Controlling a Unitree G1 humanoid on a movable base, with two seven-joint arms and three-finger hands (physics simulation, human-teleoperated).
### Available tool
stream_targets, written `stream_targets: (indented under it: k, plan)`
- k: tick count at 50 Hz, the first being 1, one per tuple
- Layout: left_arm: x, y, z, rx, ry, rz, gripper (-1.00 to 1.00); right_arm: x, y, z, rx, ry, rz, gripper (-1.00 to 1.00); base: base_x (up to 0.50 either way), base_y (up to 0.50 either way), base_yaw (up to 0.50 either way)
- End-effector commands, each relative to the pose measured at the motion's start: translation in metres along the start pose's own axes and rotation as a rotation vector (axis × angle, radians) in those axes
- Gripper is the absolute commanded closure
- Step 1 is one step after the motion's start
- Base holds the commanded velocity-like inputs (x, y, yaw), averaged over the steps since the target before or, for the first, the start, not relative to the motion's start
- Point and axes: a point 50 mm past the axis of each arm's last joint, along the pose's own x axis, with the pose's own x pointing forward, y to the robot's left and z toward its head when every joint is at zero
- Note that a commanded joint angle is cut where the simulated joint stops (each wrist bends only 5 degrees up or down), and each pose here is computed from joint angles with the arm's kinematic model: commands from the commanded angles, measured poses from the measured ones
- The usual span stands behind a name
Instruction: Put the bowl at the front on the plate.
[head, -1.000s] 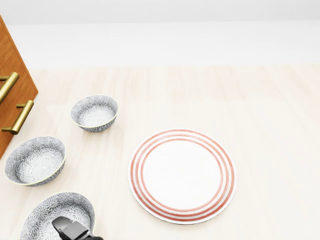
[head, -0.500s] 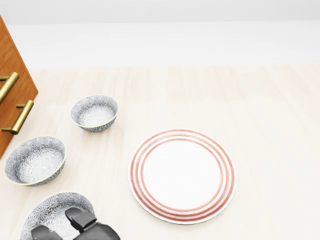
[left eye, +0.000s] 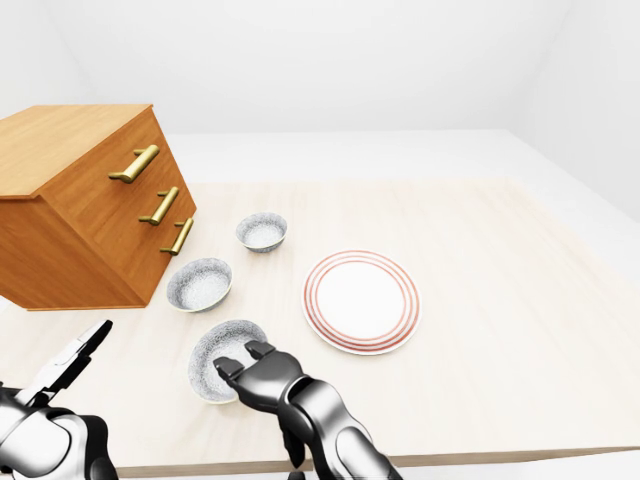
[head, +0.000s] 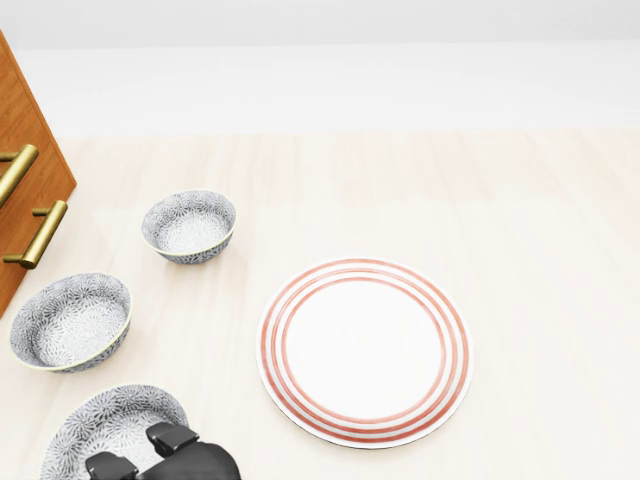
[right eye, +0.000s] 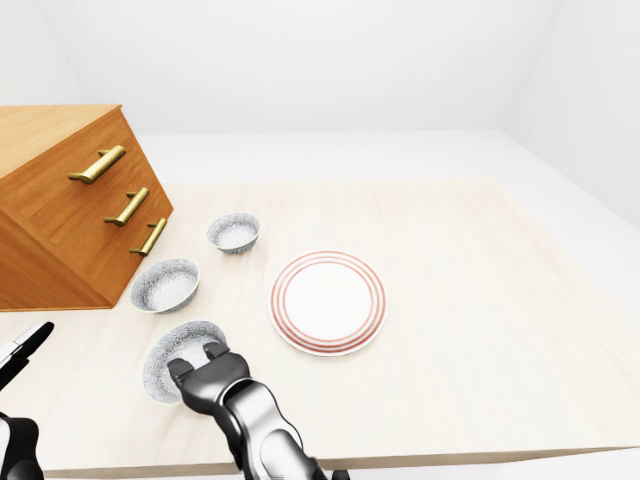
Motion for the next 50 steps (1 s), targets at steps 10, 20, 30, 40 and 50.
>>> stream_targets:
  k: [10,20,30,40,50]
  plan:
    - [0.0,0.0,0.002,-0.018,-0.001,0.001,-1.0,0.037,0.006,-0.023,0.073,0.072,0.137,-1.0,0.0,0.0,0.0]
    - [0.001,0.001,0.003,-0.027,-0.003,0.0,-1.0,0.044,0.014,-0.034,0.079,0.106,0.172,-1.0,0.0,0.0,0.0]
    - [0.001,0.002,0.007,-0.037,-0.016,0.001,-1.0,0.049,0.017,-0.044,0.104,0.131,0.185,-1.0,0.0,0.0,0.0]
    - [0.001,0.002,0.005,-0.03,-0.009,0.0,-1.0,0.044,0.009,-0.034,0.089,0.092,0.136,1.0,0.0,0.0,0.0]
    - [0.0,0.002,0.005,-0.024,-0.015,-0.001,-1.0,0.034,-0.006,-0.023,0.029,0.085,0.121,1.0,0.0,0.0,0.0]
